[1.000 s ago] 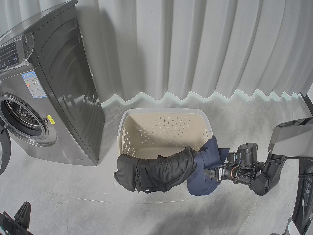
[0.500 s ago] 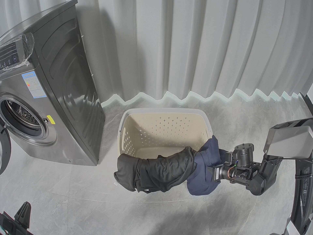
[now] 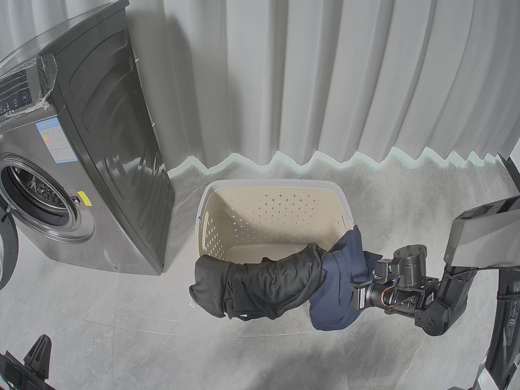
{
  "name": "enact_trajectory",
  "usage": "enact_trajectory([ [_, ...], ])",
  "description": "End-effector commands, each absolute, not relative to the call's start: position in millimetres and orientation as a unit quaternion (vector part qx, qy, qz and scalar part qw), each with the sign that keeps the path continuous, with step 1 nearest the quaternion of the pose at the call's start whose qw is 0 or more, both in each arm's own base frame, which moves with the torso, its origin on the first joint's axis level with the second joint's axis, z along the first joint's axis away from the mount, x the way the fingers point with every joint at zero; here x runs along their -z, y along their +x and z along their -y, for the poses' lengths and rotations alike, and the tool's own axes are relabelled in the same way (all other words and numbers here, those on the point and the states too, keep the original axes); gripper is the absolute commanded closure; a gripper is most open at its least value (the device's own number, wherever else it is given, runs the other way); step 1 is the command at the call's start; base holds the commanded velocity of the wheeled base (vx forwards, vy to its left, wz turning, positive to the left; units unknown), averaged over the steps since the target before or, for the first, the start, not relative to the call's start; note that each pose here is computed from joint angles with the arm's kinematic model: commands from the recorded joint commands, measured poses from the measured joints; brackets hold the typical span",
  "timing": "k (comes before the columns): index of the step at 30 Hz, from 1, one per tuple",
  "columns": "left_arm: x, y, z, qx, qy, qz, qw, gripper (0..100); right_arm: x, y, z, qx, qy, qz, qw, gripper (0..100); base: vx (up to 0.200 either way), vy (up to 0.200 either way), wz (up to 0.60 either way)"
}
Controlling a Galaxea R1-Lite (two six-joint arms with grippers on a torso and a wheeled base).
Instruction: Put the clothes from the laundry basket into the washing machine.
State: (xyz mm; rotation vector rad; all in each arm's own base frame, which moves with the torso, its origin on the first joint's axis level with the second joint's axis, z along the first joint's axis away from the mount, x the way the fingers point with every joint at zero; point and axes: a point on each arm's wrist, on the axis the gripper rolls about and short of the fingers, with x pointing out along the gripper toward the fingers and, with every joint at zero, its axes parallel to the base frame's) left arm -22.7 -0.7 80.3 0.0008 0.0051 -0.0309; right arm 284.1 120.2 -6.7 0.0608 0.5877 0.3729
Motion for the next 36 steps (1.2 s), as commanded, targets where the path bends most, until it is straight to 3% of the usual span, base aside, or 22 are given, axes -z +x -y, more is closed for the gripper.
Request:
enact_trajectory([
  [1,-75,-23,1,0.015,0.002,-0.002,1.000,100,-20,264,-121,-0.200,0.032,-0.258,0.945,100,0.000,0.000,0.00],
  [7,-75,-23,1,0.015,0.002,-0.001,1.000,100,-30,249,-123,-0.214,0.032,-0.248,0.944,100,0.000,0.000,0.00],
  [11,-75,-23,1,0.015,0.002,-0.001,1.000,100,-28,251,-123,-0.195,0.031,-0.243,0.950,100,0.000,0.000,0.00],
  [12,-75,-23,1,0.015,0.002,-0.001,1.000,100,-27,254,-123,-0.194,0.032,-0.240,0.951,0,0.000,0.000,0.00],
  [20,-75,-23,1,0.015,0.002,-0.002,1.000,100,-21,282,-131,-0.188,0.020,-0.204,0.961,0,0.000,0.000,0.00],
  [36,-75,-23,1,0.015,0.001,-0.002,1.000,100,5,311,-135,-0.179,-0.001,-0.200,0.963,0,0.000,0.000,0.00],
])
